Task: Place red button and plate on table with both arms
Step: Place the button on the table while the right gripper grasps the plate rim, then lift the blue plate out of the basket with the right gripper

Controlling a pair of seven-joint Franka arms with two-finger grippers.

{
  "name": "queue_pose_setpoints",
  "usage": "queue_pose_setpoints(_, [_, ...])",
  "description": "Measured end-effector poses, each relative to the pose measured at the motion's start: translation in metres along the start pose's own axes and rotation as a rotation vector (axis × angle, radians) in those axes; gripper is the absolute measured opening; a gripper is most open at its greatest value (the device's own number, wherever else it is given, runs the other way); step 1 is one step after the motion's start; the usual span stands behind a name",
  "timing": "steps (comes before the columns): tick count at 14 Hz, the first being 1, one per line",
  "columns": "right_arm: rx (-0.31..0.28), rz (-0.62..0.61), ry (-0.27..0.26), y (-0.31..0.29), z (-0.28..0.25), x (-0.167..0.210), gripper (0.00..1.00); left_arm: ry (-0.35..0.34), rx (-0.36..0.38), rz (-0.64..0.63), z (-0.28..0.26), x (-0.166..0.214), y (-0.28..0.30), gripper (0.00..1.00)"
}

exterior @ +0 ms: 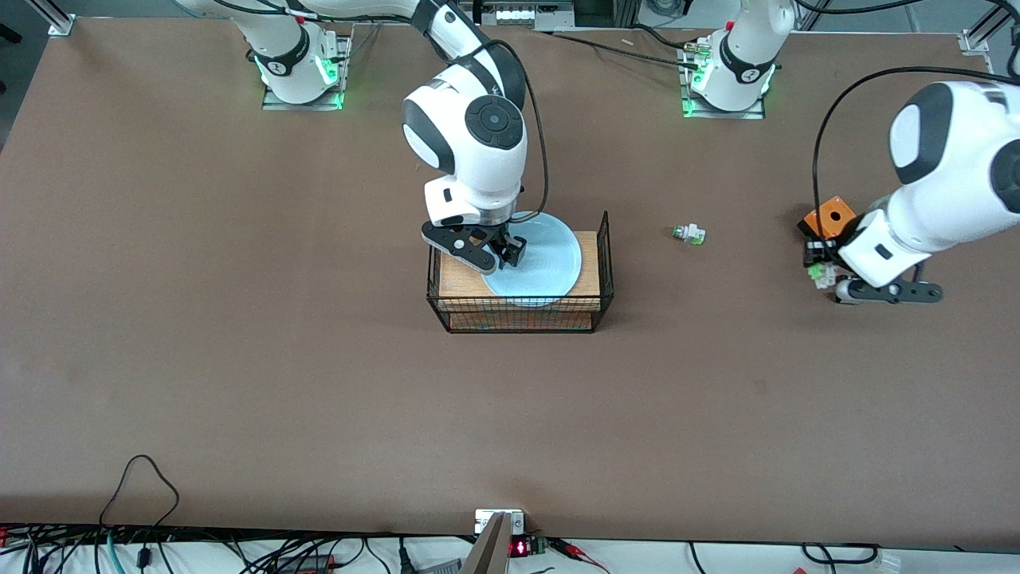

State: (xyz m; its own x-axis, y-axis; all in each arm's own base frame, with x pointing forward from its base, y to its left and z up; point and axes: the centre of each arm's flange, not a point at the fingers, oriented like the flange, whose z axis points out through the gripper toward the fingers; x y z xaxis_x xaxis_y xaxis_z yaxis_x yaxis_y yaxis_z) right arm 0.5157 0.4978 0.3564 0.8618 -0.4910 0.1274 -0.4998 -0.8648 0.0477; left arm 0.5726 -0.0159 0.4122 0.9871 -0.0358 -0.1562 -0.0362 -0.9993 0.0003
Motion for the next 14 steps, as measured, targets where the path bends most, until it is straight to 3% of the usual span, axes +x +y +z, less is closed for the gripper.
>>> queue_pose_setpoints(1, [0.000,0.000,0.000,0.000,0.000,0.000,0.67,-0.025,0.000,0.003,0.015,-0.005,0.002,0.34])
queue_pose_setpoints(2, [0.000,-0.001,0.000,0.000,0.000,-0.001,0.59,-0.048,0.000,0.003,0.030,-0.007,0.002,0.34])
queue_pose_setpoints(5, [0.000,0.000,0.000,-0.003,0.000,-0.009,0.55,-0.101,-0.006,-0.007,0.085,-0.008,-0.004,0.34])
queue_pose_setpoints(7, [0.001,-0.002,0.000,-0.004,-0.001,-0.014,0.38,-0.107,-0.011,-0.020,0.117,-0.010,-0.012,0.34])
queue_pose_setpoints(10, [-0.005,-0.007,-0.001,-0.005,0.003,-0.018,0.35,-0.104,-0.020,-0.047,0.153,-0.013,-0.028,0.34])
queue_pose_setpoints(12, [-0.009,-0.005,-0.007,-0.005,0.007,-0.019,0.14,-0.100,-0.025,-0.049,0.172,-0.010,-0.032,0.34])
queue_pose_setpoints(14, [0.009,0.028,-0.075,-0.006,0.004,-0.022,0.09,-0.089,-0.028,-0.049,0.190,-0.005,-0.032,0.34])
